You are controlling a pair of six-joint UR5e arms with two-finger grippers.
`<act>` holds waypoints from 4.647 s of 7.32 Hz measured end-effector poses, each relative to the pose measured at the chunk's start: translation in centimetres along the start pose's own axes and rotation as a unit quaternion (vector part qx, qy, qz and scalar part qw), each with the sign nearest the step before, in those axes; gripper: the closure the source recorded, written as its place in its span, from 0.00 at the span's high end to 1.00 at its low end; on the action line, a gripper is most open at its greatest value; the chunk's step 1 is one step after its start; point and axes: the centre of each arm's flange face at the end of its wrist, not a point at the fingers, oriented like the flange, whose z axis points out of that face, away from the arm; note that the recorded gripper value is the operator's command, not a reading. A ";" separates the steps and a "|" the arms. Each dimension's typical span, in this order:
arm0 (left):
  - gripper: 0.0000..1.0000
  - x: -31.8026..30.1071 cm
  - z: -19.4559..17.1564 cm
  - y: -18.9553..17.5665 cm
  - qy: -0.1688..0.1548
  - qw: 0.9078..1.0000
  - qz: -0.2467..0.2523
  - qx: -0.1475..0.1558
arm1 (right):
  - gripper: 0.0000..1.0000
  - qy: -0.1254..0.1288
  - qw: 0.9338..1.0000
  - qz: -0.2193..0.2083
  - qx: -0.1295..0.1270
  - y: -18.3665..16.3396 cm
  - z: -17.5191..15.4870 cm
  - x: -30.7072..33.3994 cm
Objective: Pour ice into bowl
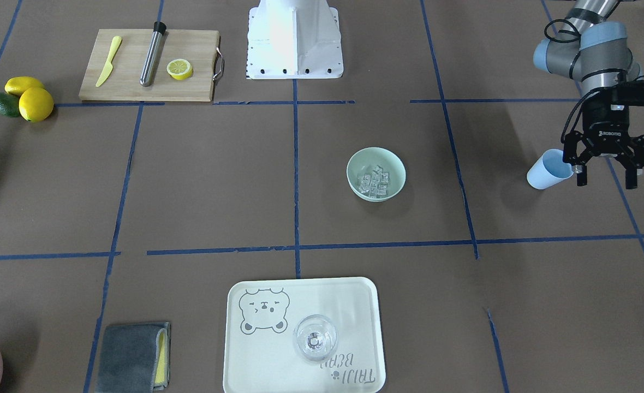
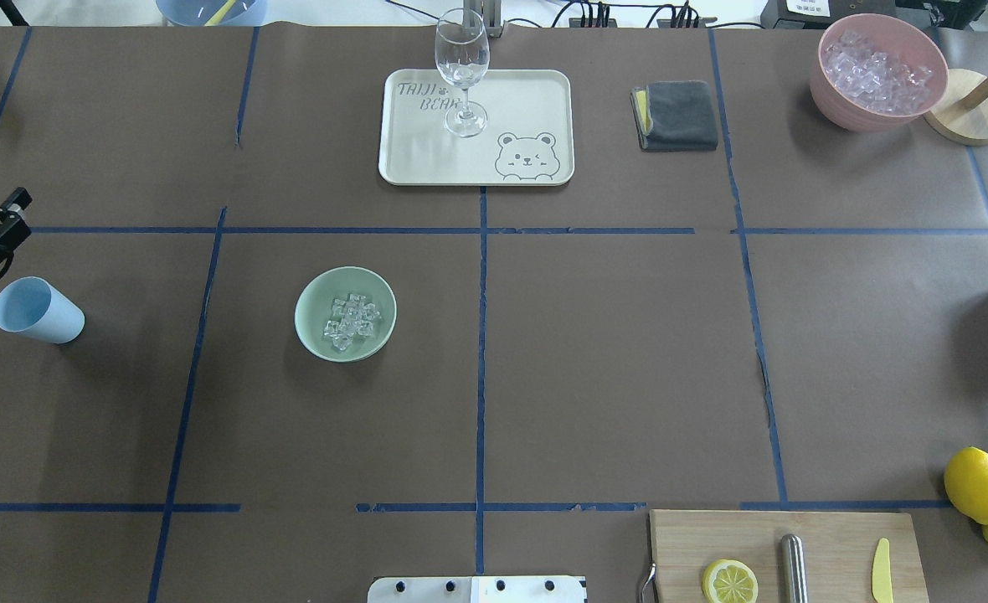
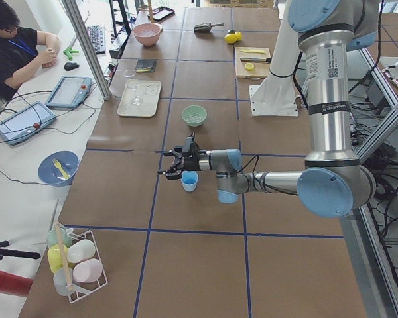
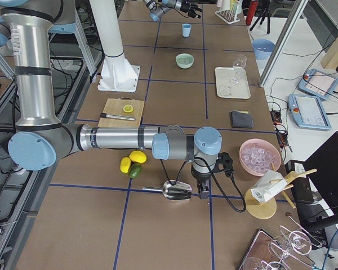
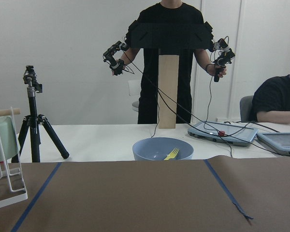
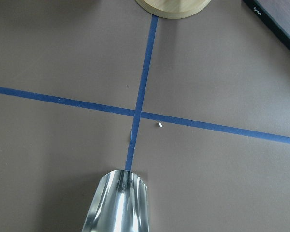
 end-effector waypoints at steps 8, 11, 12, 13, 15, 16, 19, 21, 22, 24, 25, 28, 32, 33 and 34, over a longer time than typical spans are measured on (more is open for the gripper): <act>1.00 -19.7 0.0 -15.2 -0.047 0.914 0.095 -0.392 | 1.00 0.004 0.995 -0.057 0.083 -1.0 -2.3 -2.2; 1.00 -24.1 -3.0 -13.6 0.005 0.859 -0.007 -0.513 | 1.00 -0.031 0.989 -0.090 0.114 -2.4 -2.7 -6.2; 1.00 -24.5 -4.4 -12.4 0.025 0.849 -0.048 -0.526 | 1.00 -0.045 0.988 -0.091 0.119 -3.6 -3.2 -9.7; 1.00 -24.8 -5.5 -11.4 0.032 0.842 -0.069 -0.533 | 1.00 -0.063 0.986 -0.087 0.125 -5.0 -4.0 -14.9; 1.00 -25.2 -6.1 -10.4 0.031 0.836 -0.083 -0.541 | 1.00 -0.114 0.982 -0.093 0.121 -7.0 -4.9 -27.9; 1.00 -25.2 -6.1 -10.5 0.031 0.837 -0.082 -0.541 | 1.00 -0.139 0.979 -0.092 0.114 -8.1 -4.9 -35.2; 1.00 -24.9 -6.0 -10.9 0.032 0.839 -0.079 -0.538 | 0.99 -0.153 0.978 -0.053 0.130 -8.9 -1.8 -58.0; 1.00 -24.8 -5.9 -11.0 0.033 0.839 -0.077 -0.537 | 0.99 -0.151 0.978 -0.011 0.140 -9.9 1.2 -71.2; 1.00 -24.8 -5.9 -11.0 0.033 0.840 -0.077 -0.537 | 0.99 -0.141 0.979 0.006 0.145 -10.1 2.8 -77.2; 1.00 -24.7 -5.9 -11.1 0.034 0.840 -0.076 -0.536 | 0.88 -0.113 0.984 0.038 0.130 -9.2 5.8 -87.6; 1.00 -24.7 -5.9 -11.1 0.034 0.840 -0.076 -0.537 | 0.83 -0.100 0.987 0.046 0.118 -8.3 7.4 -90.6; 1.00 -24.7 -5.9 -11.0 0.035 0.839 -0.076 -0.537 | 0.00 -0.077 0.991 0.049 0.095 -6.5 11.1 -92.8; 1.00 -24.7 -5.9 -11.0 0.035 0.840 -0.077 -0.537 | 0.00 -0.084 0.991 0.048 0.093 -6.3 10.8 -93.2; 1.00 -24.7 -5.9 -11.0 0.034 0.839 -0.077 -0.537 | 0.00 -0.089 0.990 0.048 0.094 -6.4 10.3 -93.2; 1.00 -24.7 -5.9 -11.0 0.034 0.840 -0.077 -0.537 | 0.00 -0.098 0.990 0.048 0.094 -6.6 9.4 -92.7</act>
